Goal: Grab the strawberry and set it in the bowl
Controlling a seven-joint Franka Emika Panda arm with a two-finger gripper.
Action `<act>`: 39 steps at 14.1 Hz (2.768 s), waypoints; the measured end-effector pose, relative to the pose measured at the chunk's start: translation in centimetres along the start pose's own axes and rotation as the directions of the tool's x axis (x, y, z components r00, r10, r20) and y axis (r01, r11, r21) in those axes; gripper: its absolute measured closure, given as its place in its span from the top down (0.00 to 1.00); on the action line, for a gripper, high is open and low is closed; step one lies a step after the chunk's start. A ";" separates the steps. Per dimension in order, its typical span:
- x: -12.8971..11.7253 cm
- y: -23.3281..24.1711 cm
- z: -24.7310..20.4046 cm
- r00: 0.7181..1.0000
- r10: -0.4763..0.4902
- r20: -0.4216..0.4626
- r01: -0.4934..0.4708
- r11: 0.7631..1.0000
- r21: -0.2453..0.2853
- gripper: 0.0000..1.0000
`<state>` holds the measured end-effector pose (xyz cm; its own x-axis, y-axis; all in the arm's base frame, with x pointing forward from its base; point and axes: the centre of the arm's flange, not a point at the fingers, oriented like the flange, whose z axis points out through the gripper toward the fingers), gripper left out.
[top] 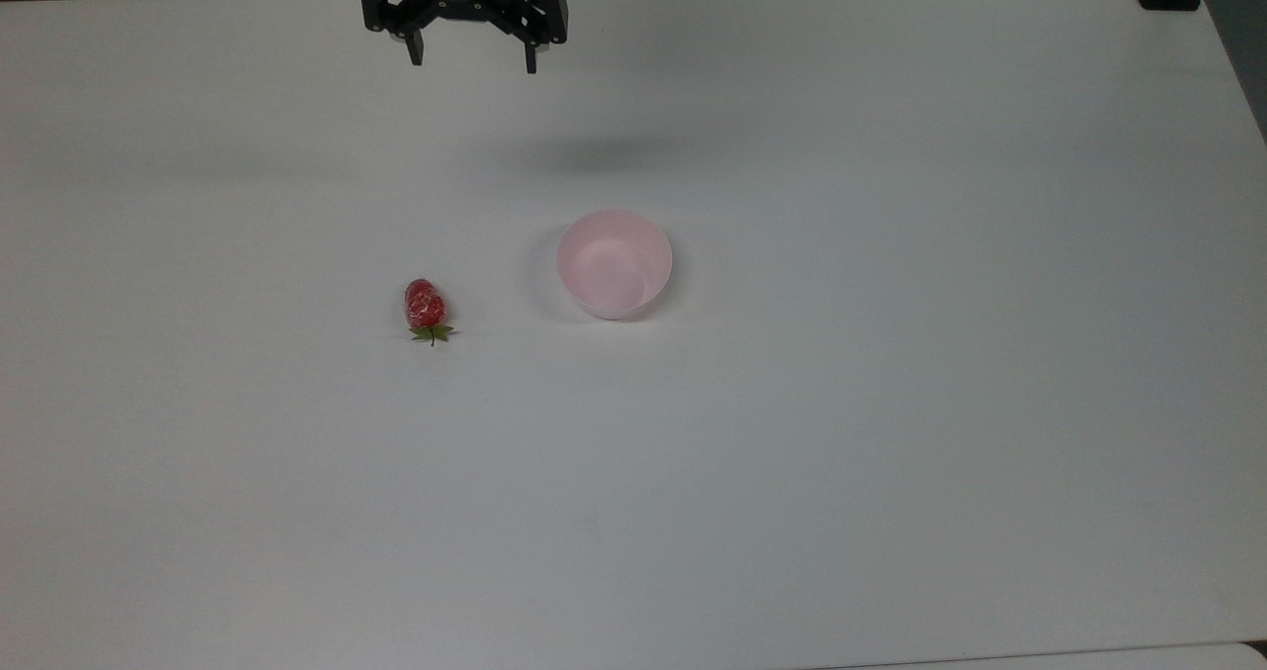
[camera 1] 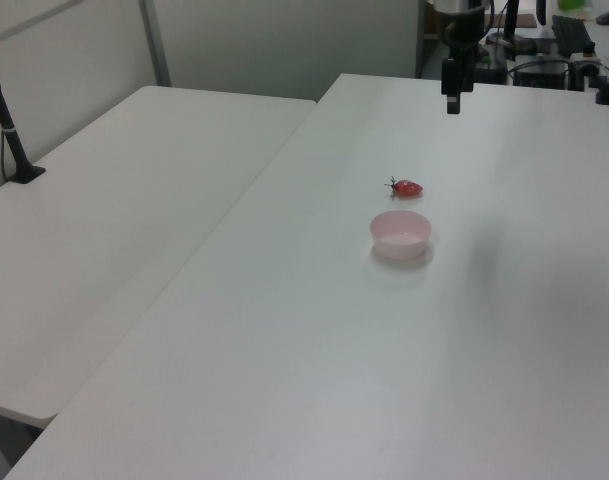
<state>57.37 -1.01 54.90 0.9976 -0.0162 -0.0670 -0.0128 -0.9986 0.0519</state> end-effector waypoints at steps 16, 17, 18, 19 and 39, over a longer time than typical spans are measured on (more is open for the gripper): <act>4.0 3.0 4.2 0.998 0.057 0.024 -0.056 0.998 -0.018 1.00; 5.4 3.5 5.8 0.998 0.063 0.002 -0.063 0.998 -0.023 1.00; 6.3 4.1 7.1 0.999 0.041 -0.012 -0.042 0.999 -0.028 1.00; 7.4 4.9 9.0 1.000 -0.011 -0.025 0.010 0.999 -0.035 1.00; 13.4 3.6 24.3 0.940 -0.339 -0.019 0.335 0.935 -0.112 0.58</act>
<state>69.02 -6.10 30.00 0.9438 0.3247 -0.0613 0.3302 -0.9338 0.1376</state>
